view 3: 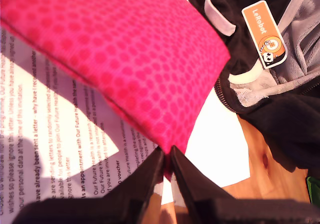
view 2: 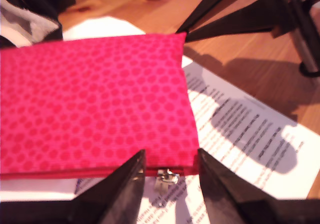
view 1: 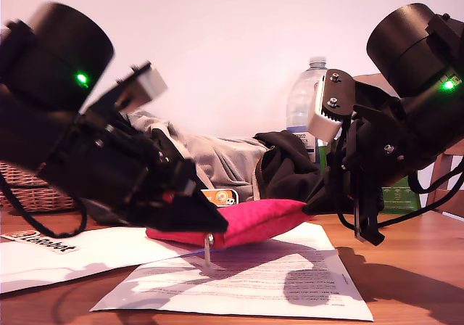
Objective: Open the zipper in the zip bag in front of you
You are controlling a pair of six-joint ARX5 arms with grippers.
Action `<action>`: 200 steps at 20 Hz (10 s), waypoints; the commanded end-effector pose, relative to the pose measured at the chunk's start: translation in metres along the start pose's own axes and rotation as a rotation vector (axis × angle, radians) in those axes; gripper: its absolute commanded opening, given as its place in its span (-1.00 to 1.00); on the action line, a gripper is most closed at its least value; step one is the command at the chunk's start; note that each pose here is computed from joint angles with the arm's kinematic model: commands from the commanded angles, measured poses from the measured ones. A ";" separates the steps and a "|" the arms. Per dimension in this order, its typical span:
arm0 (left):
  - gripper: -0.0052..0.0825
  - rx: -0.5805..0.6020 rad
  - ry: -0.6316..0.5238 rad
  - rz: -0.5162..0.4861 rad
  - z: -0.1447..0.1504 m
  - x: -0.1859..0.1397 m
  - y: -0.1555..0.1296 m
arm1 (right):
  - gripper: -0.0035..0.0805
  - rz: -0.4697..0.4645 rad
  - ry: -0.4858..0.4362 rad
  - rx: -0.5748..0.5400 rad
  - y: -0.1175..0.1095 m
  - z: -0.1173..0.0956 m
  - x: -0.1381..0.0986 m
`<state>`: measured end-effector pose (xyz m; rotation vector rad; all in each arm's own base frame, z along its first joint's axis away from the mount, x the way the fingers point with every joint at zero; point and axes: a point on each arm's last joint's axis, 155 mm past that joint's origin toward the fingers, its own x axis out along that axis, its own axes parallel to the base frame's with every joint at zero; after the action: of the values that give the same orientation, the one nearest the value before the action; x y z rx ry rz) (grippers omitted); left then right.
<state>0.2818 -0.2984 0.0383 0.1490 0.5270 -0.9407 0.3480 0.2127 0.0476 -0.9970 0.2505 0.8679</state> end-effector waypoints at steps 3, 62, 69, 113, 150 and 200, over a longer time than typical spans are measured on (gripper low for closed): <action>-0.22 -0.019 0.096 -0.002 -0.030 0.004 0.000 | -0.95 -0.041 -0.036 -0.005 -0.015 0.013 -0.004; -0.93 -0.027 -0.007 -0.039 -0.007 0.018 -0.003 | -0.60 -0.175 -0.018 -0.069 -0.049 0.020 -0.018; -0.93 -0.021 -0.028 -0.056 0.003 0.019 -0.006 | -0.43 -0.171 0.073 -0.144 -0.040 0.012 -0.018; -0.93 -0.088 -0.143 -0.169 0.059 -0.005 -0.029 | -0.95 0.009 -0.011 -0.250 0.045 0.084 -0.032; -0.93 0.129 -0.084 0.313 0.066 -0.056 0.084 | -0.95 0.045 0.072 -0.131 0.052 0.066 -0.038; -0.50 -0.342 0.192 -0.051 0.073 0.000 -0.003 | -0.95 0.044 0.037 -0.126 0.051 0.073 -0.037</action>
<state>0.3062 -0.3243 0.0971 -0.0693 0.8760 -0.8778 0.2711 0.2652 0.0741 -1.1391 0.2578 0.9198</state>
